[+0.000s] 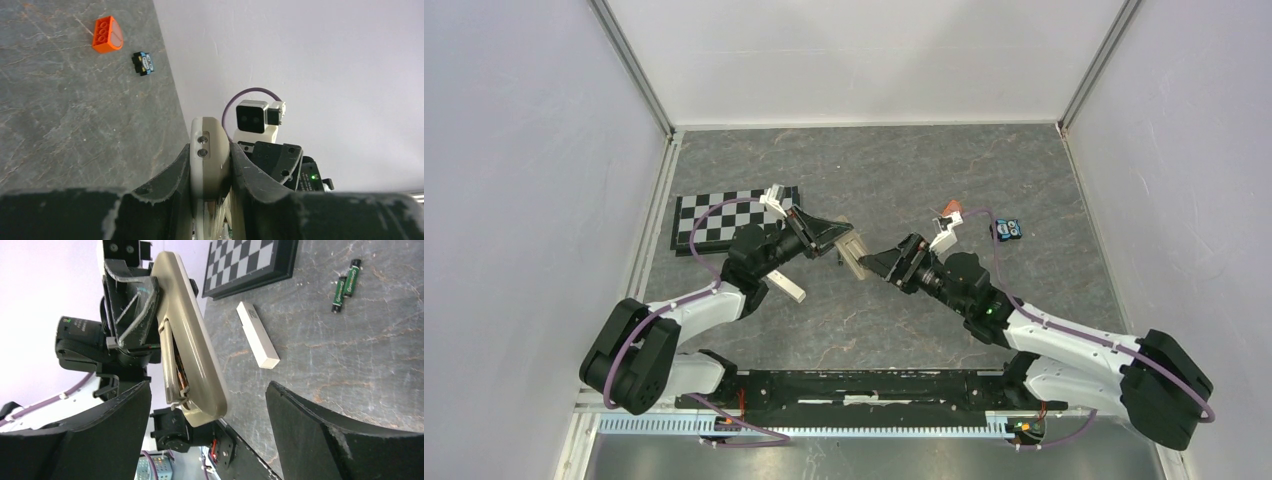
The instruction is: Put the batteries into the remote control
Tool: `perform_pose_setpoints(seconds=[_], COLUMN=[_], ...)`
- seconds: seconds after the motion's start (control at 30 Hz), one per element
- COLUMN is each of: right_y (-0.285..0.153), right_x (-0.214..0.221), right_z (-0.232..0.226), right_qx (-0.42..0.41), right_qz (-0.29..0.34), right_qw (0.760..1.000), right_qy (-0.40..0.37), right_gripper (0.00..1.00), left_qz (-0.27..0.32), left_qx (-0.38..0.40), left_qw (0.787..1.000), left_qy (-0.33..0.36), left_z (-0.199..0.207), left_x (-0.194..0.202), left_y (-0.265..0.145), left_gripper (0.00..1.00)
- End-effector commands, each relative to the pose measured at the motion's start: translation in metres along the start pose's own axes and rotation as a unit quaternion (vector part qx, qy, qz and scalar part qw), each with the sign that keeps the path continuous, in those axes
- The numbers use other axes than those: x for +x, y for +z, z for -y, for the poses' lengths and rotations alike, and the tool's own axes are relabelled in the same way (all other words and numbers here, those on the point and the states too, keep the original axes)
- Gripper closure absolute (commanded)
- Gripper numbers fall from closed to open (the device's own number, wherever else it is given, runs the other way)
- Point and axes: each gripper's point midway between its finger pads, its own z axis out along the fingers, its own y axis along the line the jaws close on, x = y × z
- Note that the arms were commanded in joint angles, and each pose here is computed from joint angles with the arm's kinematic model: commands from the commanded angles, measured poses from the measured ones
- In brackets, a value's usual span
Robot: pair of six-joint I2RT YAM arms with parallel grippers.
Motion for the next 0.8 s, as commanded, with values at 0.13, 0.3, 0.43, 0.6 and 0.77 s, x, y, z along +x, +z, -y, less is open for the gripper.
perform_pose_setpoints(seconds=[0.13,0.3,0.43,0.6,0.77], right_y=[0.008,0.017,0.024,0.028,0.031], right_x=[-0.017,-0.01,-0.006,-0.004,-0.003], right_z=[-0.02,-0.013,-0.01,-0.008,-0.002], right_qx=[-0.037,-0.017,-0.009,0.009,0.032], right_qz=[0.049,0.036,0.03,0.024,0.021], right_qw=[0.997,0.998,0.999,0.999,0.999], right_qy=[0.039,0.042,0.043,0.04,0.028], right_gripper=[0.19,0.32,0.39,0.41,0.38], left_qz=[0.002,0.001,-0.002,0.0,-0.004], left_qx=[0.07,0.086,0.1,0.109,0.121], left_qw=[0.998,0.996,0.995,0.994,0.993], left_qy=[-0.006,-0.008,-0.017,-0.005,0.008], left_z=[0.034,0.041,0.044,0.046,0.053], left_x=[-0.003,-0.003,-0.001,0.0,0.001], left_y=[-0.004,-0.006,-0.008,-0.011,-0.013], left_gripper=[0.98,0.98,0.98,0.98,0.98])
